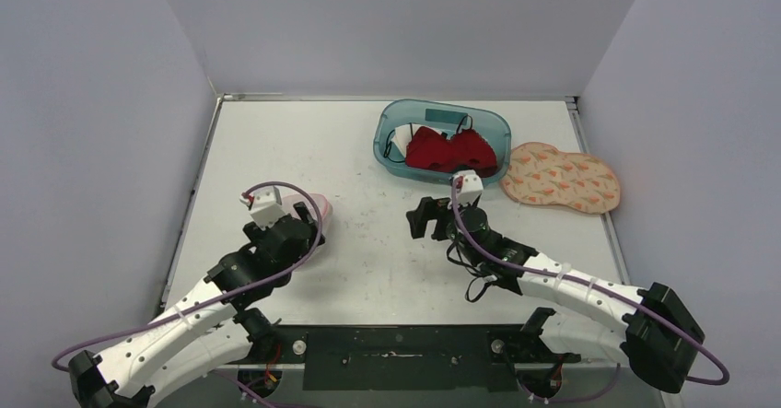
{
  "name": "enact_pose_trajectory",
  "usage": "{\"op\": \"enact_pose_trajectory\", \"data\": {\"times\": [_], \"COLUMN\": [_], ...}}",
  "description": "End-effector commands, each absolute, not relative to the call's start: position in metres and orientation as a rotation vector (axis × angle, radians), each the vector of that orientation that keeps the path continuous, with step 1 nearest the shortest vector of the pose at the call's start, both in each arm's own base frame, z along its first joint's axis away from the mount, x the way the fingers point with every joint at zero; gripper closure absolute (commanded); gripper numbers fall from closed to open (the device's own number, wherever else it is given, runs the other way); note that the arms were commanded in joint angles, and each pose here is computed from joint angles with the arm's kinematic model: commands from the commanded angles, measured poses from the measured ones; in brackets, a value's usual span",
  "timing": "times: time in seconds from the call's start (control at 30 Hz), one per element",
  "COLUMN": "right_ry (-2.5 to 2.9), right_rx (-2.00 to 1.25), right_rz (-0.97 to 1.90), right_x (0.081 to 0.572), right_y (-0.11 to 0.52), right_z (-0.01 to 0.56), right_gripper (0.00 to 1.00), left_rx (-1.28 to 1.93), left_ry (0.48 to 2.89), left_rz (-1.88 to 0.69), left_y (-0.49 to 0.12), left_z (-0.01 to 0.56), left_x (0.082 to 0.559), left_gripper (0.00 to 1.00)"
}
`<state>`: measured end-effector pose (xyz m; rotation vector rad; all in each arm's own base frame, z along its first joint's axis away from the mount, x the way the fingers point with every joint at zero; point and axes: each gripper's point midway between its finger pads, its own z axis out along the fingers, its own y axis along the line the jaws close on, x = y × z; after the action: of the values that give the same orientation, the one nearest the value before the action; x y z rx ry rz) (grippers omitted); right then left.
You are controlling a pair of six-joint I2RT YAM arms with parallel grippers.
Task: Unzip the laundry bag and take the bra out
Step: Move the bin to the center of the board.
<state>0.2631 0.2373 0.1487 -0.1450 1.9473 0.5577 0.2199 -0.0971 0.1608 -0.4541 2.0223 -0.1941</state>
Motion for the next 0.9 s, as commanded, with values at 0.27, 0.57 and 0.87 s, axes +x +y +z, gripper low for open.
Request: {"op": "enact_pose_trajectory", "data": {"times": [0.27, 0.57, 0.87], "right_ry": [1.682, 1.811, 1.909], "right_rx": [0.691, 0.763, 0.627], "right_rz": [0.498, 0.347, 0.436], "right_x": [0.372, 0.442, 0.474], "right_y": [0.083, 0.069, 0.109], "right_z": [0.170, 0.126, 0.106], "right_gripper": [0.01, 0.04, 0.32], "left_rx": [-0.551, -0.513, -0.508], "left_ry": [1.967, 2.016, 2.038], "left_rz": [-0.394, -0.453, -0.506], "left_y": [-0.110, -0.121, -0.130], "left_z": [0.172, 0.164, 0.151], "left_x": [0.233, 0.226, 0.225], "left_gripper": [0.24, 0.24, 0.25]}}
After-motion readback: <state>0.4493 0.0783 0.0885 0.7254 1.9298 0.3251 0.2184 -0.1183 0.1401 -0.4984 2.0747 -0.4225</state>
